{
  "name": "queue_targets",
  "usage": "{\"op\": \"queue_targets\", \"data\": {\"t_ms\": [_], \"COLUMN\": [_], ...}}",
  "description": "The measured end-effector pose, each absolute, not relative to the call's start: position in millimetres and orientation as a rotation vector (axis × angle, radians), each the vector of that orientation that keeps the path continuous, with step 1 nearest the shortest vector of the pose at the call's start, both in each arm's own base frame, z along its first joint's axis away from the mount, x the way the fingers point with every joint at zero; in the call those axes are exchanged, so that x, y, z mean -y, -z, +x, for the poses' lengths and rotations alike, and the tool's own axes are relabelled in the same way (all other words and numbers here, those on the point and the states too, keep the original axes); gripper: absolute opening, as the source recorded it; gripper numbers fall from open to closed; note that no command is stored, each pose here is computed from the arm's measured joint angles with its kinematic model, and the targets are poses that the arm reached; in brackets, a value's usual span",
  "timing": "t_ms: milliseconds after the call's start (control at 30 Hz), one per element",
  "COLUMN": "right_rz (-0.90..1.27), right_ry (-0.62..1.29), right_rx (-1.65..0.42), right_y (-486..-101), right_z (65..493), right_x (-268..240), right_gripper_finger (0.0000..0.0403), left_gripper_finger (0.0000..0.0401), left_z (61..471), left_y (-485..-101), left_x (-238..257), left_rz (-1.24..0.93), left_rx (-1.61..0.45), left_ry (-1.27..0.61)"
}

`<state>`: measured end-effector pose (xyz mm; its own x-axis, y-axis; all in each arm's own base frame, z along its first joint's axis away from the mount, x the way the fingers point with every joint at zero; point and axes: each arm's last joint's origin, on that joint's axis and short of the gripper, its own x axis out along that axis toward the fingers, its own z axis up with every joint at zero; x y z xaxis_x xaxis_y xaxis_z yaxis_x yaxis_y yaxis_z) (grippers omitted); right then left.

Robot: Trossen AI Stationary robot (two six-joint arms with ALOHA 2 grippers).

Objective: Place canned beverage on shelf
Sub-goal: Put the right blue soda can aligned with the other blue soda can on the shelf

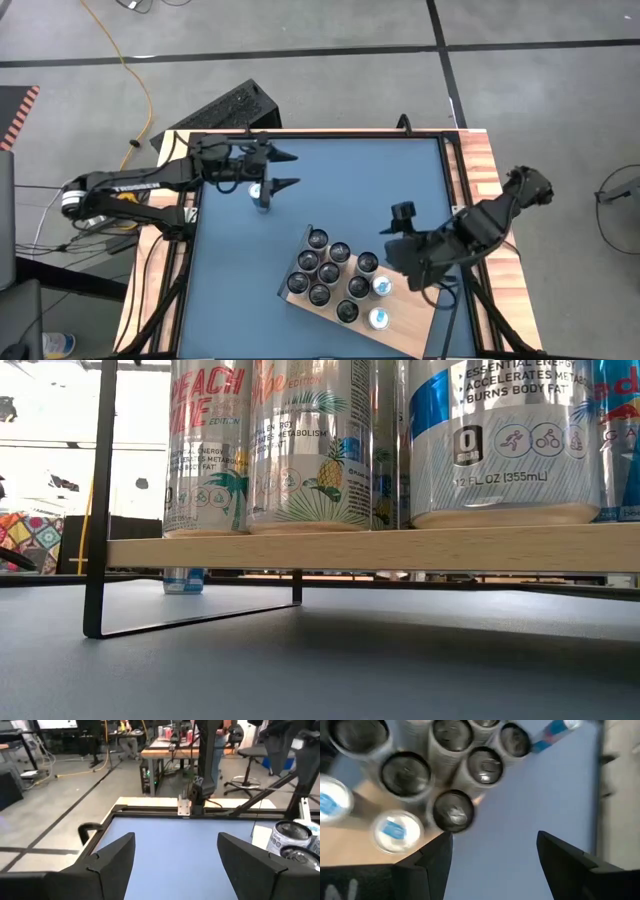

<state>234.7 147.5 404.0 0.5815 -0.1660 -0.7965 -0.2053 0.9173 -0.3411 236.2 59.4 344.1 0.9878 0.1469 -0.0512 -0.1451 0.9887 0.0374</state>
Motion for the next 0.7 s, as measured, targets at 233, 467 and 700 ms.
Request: {"op": "queue_targets", "data": {"t_ms": [233, 467, 700], "right_rz": [-0.253, -0.276, -0.381], "right_ry": [-0.112, -0.257, -0.339], "right_rx": [-1.002, -1.111, -1.073], "right_y": [-395.3, -363.4, -353.1], "right_z": [249.7, 251.1, 258.9], "right_x": [-153.1, -181.0, -195.2], "right_gripper_finger": [0.0270, 0.0270, 0.0270], "left_gripper_finger": [0.0270, 0.0270, 0.0270], "left_z": [232.8, 232.9, 232.9], "left_y": [-342.8, -342.8, -342.8], "left_x": [-59.2, -59.1, -59.0], "left_rz": [0.072, 0.086, 0.075], "left_rx": [-0.088, -0.089, -0.087], "left_ry": [-0.167, -0.165, -0.165]}}
